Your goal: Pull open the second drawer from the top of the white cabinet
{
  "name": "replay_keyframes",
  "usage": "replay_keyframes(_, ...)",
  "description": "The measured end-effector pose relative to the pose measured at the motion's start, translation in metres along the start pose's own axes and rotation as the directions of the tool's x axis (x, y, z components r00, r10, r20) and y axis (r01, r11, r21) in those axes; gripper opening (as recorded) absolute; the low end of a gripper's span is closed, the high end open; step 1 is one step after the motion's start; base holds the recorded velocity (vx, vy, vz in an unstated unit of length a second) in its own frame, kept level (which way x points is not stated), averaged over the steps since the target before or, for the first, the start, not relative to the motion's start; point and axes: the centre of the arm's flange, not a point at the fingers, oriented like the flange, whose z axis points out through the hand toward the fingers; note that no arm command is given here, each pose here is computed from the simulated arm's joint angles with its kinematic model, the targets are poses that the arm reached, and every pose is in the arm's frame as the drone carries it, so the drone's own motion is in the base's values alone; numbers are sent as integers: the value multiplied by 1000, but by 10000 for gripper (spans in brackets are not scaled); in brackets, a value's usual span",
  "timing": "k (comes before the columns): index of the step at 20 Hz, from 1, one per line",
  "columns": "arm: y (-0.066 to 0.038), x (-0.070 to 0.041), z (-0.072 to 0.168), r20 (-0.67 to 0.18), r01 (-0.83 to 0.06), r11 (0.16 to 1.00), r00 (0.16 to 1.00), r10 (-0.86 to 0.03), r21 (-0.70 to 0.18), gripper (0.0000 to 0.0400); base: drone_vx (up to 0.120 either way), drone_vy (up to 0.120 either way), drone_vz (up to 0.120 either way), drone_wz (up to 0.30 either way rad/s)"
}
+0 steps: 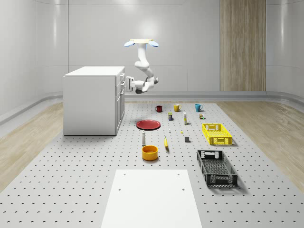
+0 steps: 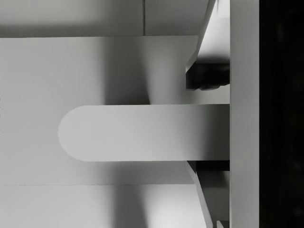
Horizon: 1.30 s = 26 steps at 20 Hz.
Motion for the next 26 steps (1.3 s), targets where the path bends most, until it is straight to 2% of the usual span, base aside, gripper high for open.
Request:
replay_keyframes(1,2,3,-1,5,13,1000,1000,-13,6,140,0,0,0,0)
replay_keyframes(3,1,2,-6,6,6,1000,1000,-6,8,124,0,0,0,0)
replay_keyframes(12,0,0,-29,3,-26,1000,1000,26,5,137,0,0,0,0)
replay_keyframes(13,4,6,-29,7,12,1000,1000,-13,9,142,0,0,0,0)
replay_keyframes(17,2,3,-34,8,-5,1000,1000,5,11,118,0,0,0,0)
replay_keyframes(22,1,1,-46,5,-20,1000,1000,20,7,131,0,0,0,0)
replay_keyframes(23,4,7,-47,6,10,1000,1000,-10,9,147,0,0,0,0)
replay_keyframes(24,1,1,-49,3,-26,1000,1000,26,5,136,0,0,0,0)
replay_keyframes(26,1,0,-52,2,-23,1000,1000,23,4,137,0,0,0,0)
